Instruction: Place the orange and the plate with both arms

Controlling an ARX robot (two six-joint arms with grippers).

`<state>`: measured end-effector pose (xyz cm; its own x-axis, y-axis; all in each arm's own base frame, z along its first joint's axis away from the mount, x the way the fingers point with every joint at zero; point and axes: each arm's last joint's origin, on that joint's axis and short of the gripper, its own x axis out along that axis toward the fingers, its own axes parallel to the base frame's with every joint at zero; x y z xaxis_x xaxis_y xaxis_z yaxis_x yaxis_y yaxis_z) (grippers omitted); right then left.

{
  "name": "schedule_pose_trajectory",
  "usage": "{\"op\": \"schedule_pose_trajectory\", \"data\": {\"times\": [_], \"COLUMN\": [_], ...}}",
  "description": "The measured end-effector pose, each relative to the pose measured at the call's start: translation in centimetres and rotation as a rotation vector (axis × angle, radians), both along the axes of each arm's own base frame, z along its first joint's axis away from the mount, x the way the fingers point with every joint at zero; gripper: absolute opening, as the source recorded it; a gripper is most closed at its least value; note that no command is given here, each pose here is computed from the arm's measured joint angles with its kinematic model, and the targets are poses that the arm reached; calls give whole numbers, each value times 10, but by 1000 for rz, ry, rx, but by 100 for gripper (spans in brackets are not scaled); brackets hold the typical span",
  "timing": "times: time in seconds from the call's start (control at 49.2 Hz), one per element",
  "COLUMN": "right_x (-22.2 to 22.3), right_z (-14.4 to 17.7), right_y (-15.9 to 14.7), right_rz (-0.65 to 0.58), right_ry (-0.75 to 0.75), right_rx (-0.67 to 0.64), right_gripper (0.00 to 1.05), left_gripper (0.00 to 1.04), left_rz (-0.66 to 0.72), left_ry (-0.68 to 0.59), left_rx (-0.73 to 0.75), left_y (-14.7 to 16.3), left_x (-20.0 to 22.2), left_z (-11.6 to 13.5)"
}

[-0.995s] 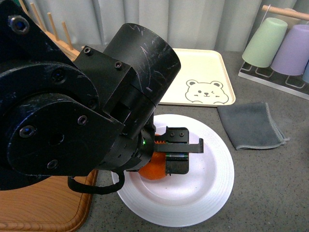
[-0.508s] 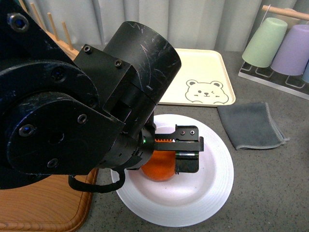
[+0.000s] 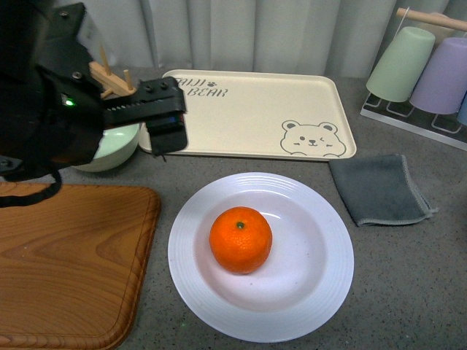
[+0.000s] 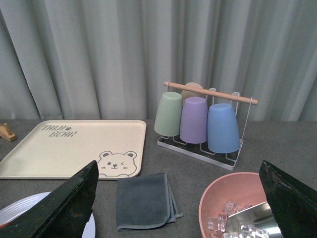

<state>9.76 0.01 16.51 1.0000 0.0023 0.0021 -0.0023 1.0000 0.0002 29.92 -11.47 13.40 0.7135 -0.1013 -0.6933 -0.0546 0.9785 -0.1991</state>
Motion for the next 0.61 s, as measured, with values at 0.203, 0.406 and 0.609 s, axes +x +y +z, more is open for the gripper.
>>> {"op": "schedule_pose_trajectory", "data": {"times": [0.203, 0.406, 0.609], "right_x": [0, 0, 0], "right_z": [0, 0, 0], "right_y": [0, 0, 0], "right_rz": [0, 0, 0], "right_ry": [0, 0, 0], "right_rx": [0, 0, 0], "right_gripper": [96, 96, 96], "left_gripper": [71, 30, 4], "left_rz": [23, 27, 24], "left_ry": [-511, -767, -767], "left_rx": [147, 184, 198], "left_y": [33, 67, 90], "left_x": [-28, -69, -107], "left_z": [-11, 22, 28]}}
